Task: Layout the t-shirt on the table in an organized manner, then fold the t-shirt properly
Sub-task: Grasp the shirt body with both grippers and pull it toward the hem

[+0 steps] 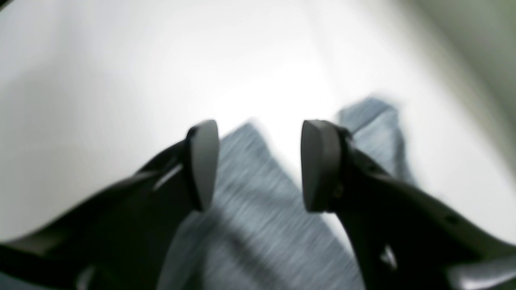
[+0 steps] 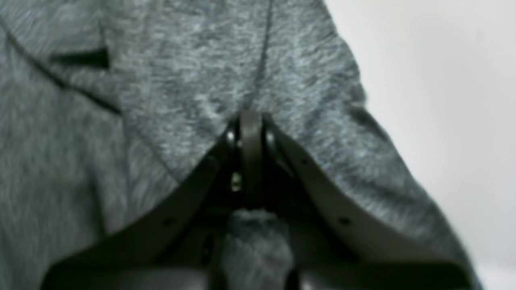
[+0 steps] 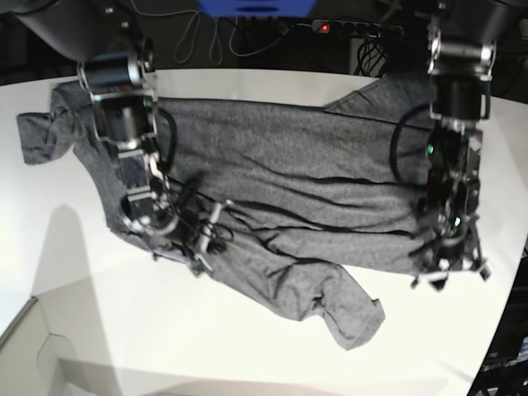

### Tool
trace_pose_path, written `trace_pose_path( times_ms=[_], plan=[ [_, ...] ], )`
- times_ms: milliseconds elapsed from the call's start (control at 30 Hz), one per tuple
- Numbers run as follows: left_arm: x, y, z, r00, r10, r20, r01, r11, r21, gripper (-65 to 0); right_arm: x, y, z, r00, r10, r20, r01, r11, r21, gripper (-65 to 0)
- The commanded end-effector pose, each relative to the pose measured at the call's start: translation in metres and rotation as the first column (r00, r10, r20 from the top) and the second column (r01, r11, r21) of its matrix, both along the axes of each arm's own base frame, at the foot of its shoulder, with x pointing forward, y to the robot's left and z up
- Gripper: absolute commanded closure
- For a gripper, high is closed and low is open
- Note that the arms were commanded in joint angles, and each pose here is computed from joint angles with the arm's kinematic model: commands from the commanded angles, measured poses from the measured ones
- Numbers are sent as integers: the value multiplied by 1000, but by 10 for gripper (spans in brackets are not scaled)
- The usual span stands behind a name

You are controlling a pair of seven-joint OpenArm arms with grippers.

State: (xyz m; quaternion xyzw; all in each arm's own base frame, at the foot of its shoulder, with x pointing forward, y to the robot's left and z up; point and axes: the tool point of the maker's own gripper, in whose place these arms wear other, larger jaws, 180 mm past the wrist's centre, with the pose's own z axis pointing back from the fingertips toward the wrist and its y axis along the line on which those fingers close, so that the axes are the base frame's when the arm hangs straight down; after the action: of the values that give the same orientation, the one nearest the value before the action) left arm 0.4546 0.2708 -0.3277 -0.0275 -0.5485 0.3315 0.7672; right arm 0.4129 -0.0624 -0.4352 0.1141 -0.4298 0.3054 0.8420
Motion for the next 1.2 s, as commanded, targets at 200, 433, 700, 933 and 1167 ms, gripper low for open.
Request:
trace_pose_path(
  times_ms=[200,433,700,933,1167],
  plan=[
    [59,-72,3,997,-77,-16,76,994,-78,-322,-48,-47,-5,997,-15,-80,-9,960,-281,0],
    [77,-139,-13,986,-158,-57,156,987,-40,-323,-86,-33,18,996,77,-32,-83,952,-293,0],
    [72,-162,-13,974,-224,-27,226,973,57,-321,-86,-27,71,988,93,125,-51,953,-300,0],
    [41,-111,-22,980,-200,-14,201,972,119,-321,-69,-49,85,986,27,166,24,954,-297,0],
    [18,-73,-66,980,-142,-139,163,973,160,-321,-50,-79,51,996,-67,65,83,956,-283,0]
  ],
)
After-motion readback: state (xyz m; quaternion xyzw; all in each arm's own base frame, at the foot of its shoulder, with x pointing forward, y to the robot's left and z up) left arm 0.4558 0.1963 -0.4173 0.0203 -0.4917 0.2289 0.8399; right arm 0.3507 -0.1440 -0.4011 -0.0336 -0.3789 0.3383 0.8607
